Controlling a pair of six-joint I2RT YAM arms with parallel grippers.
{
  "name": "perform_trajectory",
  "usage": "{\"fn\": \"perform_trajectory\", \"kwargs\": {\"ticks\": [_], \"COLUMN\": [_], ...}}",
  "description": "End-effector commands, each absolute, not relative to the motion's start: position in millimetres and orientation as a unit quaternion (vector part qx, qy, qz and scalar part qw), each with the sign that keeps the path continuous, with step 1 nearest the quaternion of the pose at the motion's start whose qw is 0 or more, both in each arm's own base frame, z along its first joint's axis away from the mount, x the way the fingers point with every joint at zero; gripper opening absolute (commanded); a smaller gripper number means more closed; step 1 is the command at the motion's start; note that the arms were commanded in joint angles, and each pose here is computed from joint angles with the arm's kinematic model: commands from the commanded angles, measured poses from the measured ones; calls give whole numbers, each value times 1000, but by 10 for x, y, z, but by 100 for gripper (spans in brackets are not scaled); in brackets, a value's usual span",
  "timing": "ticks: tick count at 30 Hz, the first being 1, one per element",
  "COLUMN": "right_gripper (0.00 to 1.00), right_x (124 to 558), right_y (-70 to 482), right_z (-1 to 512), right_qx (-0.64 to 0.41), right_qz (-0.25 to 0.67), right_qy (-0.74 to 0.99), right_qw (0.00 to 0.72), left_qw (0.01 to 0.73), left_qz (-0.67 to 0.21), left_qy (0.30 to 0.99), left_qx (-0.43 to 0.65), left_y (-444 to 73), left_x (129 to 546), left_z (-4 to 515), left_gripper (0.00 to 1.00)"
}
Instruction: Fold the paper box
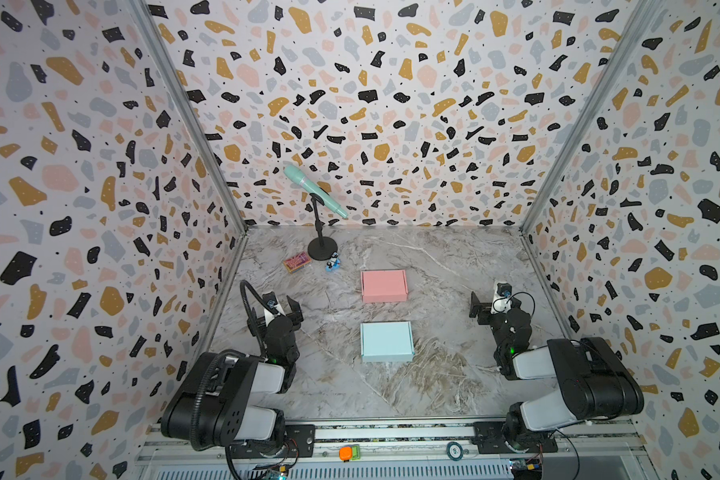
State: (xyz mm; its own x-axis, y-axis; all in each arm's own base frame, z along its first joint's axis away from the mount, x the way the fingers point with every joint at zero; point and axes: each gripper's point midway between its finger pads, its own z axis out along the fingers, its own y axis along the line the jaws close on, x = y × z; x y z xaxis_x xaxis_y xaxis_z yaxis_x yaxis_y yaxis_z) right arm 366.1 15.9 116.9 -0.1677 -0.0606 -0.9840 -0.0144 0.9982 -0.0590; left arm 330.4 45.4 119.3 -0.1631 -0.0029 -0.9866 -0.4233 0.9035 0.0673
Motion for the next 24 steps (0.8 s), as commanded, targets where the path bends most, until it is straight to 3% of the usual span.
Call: {"fn": "perform_trajectory", "kwargs": {"ticks": [1, 24], "right_gripper": [99, 99], "right_x": [3692, 3691], "right_y": [165, 165], "right_z": [1209, 1220], "right_qx": [-27, -27], "right_qz": [-23, -25], "right_qy": [761, 760], "right_qw": [648, 649], "left_qw": [655, 656], "left_qz": [157, 155], "left_qy": [722, 722], "left_qx": [-156, -157], "left_y": [463, 461], "left_x": [3344, 3337], "left_z": [1366, 1369], "left_gripper": [100, 100]}}
